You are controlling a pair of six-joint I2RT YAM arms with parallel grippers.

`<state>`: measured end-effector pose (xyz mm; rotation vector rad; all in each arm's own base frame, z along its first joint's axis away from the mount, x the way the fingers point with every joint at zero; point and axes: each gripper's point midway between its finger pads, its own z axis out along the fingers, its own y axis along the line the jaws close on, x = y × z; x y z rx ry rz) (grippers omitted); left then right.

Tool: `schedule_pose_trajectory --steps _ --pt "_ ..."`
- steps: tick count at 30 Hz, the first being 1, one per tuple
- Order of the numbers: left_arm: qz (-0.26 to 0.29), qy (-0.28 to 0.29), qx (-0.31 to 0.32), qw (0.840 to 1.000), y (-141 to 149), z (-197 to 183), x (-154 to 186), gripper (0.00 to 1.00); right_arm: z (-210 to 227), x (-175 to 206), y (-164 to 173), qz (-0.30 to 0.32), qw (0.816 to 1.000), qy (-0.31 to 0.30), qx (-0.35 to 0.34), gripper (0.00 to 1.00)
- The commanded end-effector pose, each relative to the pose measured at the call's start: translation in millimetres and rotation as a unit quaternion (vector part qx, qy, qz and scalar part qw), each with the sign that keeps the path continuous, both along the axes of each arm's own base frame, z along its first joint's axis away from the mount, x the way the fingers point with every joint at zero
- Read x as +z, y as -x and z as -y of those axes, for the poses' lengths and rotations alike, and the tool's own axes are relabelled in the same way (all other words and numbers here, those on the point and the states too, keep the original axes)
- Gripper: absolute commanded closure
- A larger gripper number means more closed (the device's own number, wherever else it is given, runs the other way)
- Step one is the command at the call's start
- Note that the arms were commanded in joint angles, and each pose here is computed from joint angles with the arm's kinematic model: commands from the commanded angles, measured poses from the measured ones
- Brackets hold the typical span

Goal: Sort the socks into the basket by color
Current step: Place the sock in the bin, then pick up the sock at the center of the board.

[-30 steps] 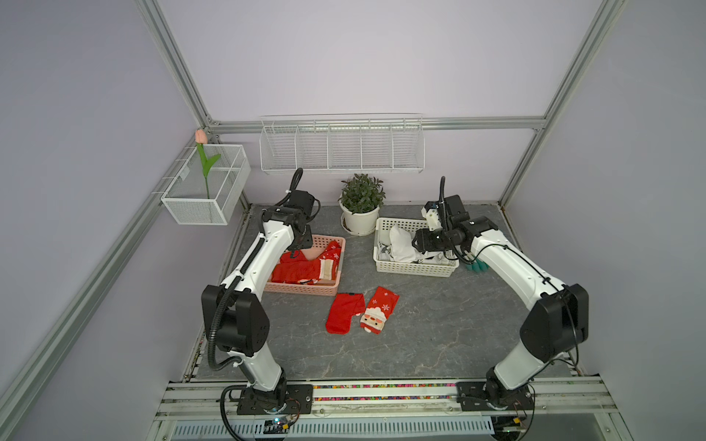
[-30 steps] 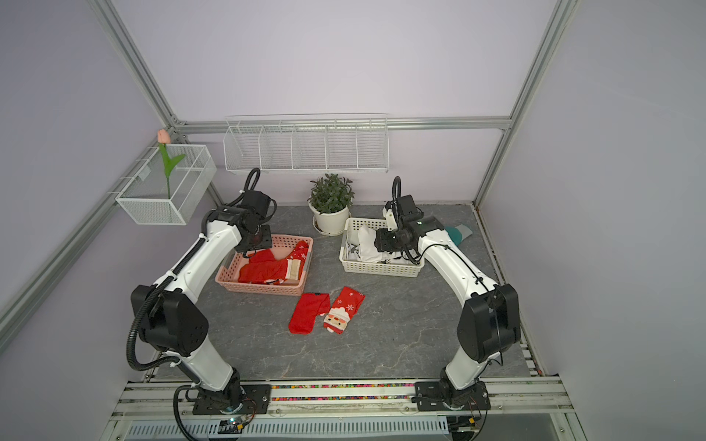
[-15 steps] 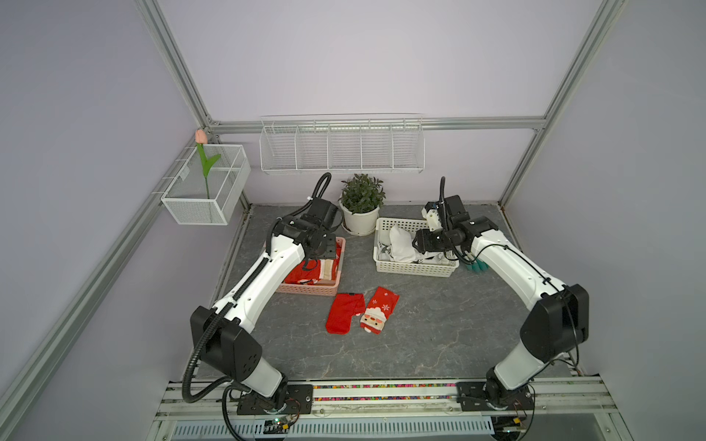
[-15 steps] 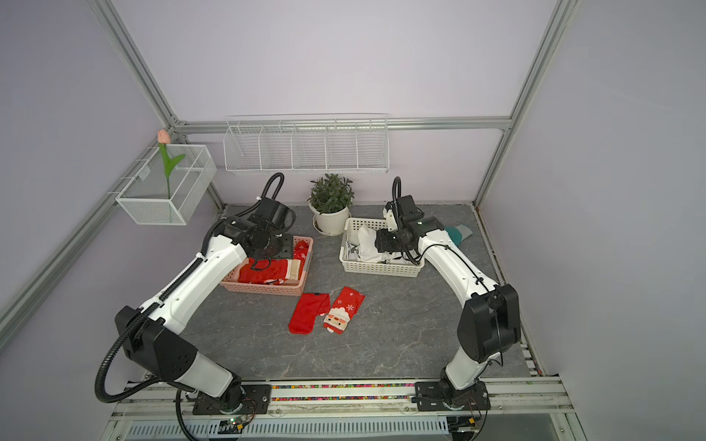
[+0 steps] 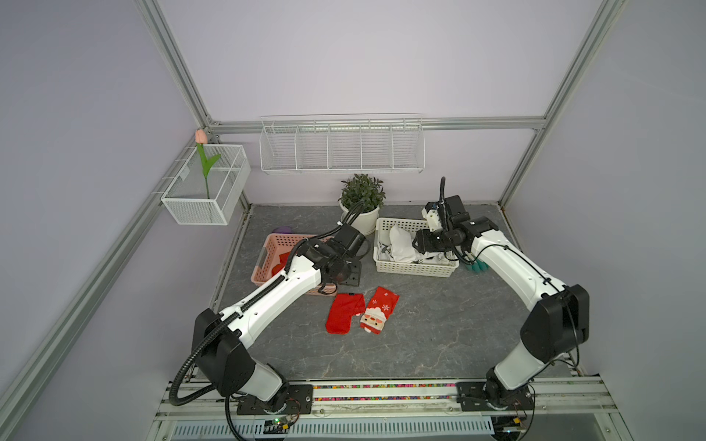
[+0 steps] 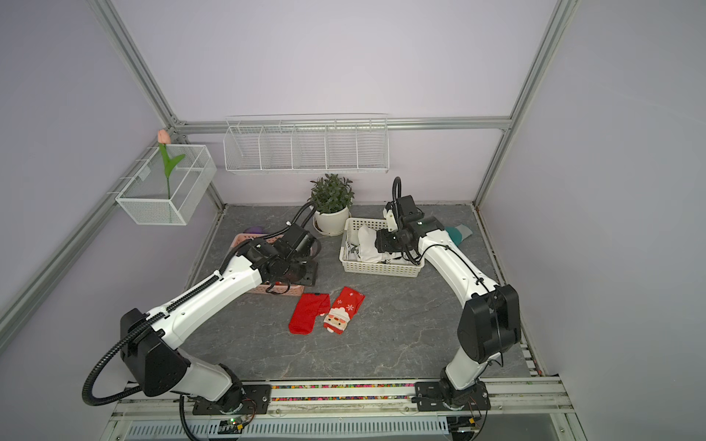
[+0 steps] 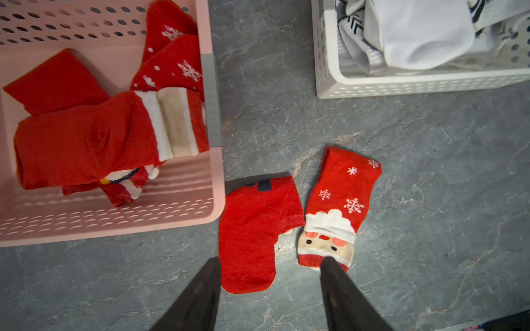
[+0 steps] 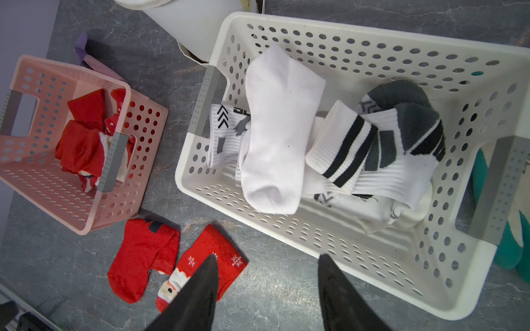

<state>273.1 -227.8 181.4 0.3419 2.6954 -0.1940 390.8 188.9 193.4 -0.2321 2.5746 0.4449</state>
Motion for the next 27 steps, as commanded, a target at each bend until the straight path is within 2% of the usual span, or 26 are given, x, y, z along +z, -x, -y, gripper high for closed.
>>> schedule_pose_trajectory --steps 1,7,10,27 --pt "-0.007 0.004 -0.007 1.000 6 17 -10 0.42 5 5 7 0.005 1.000 0.005 -0.003 0.42" --pt "-0.026 -0.025 -0.046 0.998 23 42 -32 0.42 8 6 7 0.007 1.000 0.006 -0.007 0.42" --pt "-0.034 -0.043 -0.055 0.997 29 51 -43 0.46 9 5 7 0.007 1.000 0.005 -0.010 0.42" --pt "-0.087 -0.094 -0.115 0.985 51 92 -95 0.48 15 0 6 0.006 1.000 0.001 -0.017 0.42"
